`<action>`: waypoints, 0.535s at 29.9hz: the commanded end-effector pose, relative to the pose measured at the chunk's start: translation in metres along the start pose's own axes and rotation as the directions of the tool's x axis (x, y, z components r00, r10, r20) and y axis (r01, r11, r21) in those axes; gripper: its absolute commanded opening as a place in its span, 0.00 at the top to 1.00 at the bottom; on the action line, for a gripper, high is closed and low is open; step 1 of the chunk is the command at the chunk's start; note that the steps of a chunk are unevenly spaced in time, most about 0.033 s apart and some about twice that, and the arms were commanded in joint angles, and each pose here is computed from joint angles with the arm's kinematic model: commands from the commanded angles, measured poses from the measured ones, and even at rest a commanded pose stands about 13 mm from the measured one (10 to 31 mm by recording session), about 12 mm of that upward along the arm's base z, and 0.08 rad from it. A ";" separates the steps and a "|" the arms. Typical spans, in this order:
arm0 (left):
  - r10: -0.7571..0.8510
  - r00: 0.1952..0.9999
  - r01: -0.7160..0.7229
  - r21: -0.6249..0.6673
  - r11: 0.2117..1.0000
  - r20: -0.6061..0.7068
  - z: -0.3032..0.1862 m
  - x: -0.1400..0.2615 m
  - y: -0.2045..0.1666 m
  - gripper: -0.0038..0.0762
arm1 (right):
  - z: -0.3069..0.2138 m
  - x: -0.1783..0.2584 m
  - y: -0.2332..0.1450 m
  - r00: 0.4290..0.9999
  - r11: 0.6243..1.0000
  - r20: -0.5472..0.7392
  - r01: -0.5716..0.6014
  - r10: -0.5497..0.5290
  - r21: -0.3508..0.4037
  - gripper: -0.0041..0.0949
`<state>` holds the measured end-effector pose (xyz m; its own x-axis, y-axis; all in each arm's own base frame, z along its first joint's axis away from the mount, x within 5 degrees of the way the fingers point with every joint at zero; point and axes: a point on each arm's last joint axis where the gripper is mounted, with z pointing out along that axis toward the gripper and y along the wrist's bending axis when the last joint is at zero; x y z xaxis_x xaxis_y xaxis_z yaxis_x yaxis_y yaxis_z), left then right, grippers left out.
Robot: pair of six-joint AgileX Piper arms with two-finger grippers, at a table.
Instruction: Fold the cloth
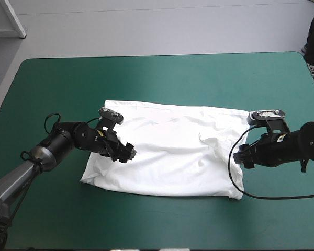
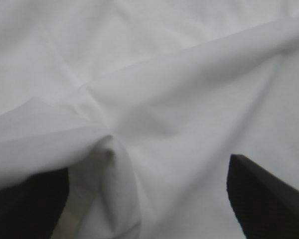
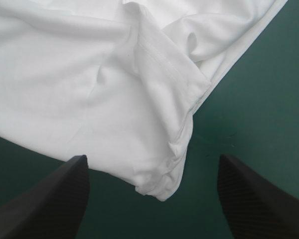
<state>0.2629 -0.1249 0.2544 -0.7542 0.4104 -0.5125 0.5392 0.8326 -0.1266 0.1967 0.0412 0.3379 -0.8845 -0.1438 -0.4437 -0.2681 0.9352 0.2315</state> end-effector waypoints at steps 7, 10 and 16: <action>0.055 0.987 -0.047 -0.058 0.997 0.150 -0.070 -0.058 -0.007 0.13 | -0.013 -0.006 0.003 0.996 1.000 0.083 0.012 -0.012 -0.005 0.29; 0.065 0.996 -0.056 -0.144 0.988 0.064 -0.094 -0.062 -0.002 0.13 | -0.013 -0.005 0.003 0.997 1.000 0.071 0.012 -0.011 -0.007 0.31; -0.003 0.985 -0.063 -0.374 0.925 -0.175 -0.117 -0.041 0.016 0.13 | -0.013 -0.004 0.003 0.998 1.000 0.063 0.007 -0.006 -0.011 0.31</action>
<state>0.2744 -0.0989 0.3552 -0.7795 0.4975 -0.3807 0.4719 0.8660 0.1656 0.1964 0.0413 0.3378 -0.8848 -0.1471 -0.4422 -0.2709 0.9344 0.2314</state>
